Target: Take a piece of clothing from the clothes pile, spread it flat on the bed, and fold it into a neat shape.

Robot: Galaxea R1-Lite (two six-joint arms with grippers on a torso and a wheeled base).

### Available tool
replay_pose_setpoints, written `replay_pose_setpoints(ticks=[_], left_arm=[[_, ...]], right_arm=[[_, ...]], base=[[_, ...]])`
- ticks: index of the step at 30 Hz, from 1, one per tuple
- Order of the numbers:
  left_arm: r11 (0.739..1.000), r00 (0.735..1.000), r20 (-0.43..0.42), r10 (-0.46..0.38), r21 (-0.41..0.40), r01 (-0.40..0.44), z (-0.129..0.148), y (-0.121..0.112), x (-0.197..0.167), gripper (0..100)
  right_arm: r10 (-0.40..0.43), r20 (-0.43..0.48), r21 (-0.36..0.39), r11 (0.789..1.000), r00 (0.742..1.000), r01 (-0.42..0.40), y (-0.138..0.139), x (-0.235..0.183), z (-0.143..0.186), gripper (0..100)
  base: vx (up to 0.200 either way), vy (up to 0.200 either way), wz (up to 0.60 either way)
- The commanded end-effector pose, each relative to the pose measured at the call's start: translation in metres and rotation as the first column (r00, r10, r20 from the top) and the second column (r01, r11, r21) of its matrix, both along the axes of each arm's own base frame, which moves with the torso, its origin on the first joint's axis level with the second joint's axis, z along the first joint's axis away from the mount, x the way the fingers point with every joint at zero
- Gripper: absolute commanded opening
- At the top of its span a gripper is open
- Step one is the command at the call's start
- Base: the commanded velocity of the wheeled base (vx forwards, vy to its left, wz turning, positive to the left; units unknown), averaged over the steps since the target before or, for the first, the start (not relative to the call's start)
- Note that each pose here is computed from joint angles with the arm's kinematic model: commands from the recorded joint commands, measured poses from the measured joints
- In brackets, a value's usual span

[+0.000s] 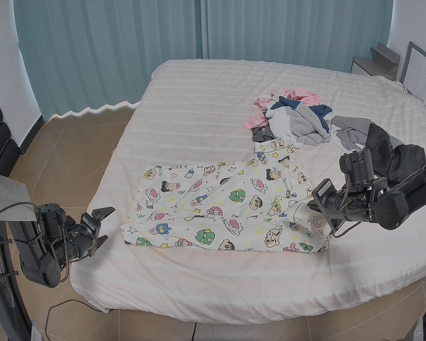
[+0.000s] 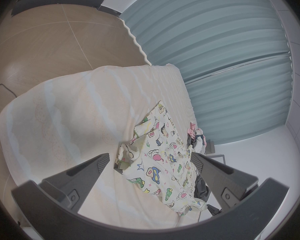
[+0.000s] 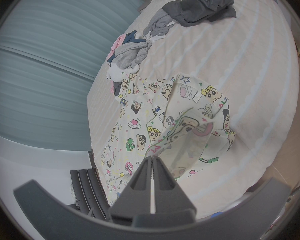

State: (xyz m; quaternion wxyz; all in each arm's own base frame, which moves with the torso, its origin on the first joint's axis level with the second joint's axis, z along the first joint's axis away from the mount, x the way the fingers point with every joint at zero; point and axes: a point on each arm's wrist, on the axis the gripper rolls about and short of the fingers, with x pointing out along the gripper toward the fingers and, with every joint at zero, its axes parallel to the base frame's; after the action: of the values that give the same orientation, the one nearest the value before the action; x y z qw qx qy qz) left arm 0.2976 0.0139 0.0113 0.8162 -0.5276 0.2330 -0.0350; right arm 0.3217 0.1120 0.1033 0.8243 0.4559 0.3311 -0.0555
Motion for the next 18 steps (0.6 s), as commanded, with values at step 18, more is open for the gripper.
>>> replay_pose_setpoints(ticks=[18], left_arm=[[1.0,1.0,-0.001,-0.003,0.009,0.003,-0.001,0.0,0.0,100]], right_arm=[[0.009,-0.159,-0.052,0.999,0.987,-0.017,0.001,-0.012,0.016,0]], base=[[0.0,0.0,0.0]])
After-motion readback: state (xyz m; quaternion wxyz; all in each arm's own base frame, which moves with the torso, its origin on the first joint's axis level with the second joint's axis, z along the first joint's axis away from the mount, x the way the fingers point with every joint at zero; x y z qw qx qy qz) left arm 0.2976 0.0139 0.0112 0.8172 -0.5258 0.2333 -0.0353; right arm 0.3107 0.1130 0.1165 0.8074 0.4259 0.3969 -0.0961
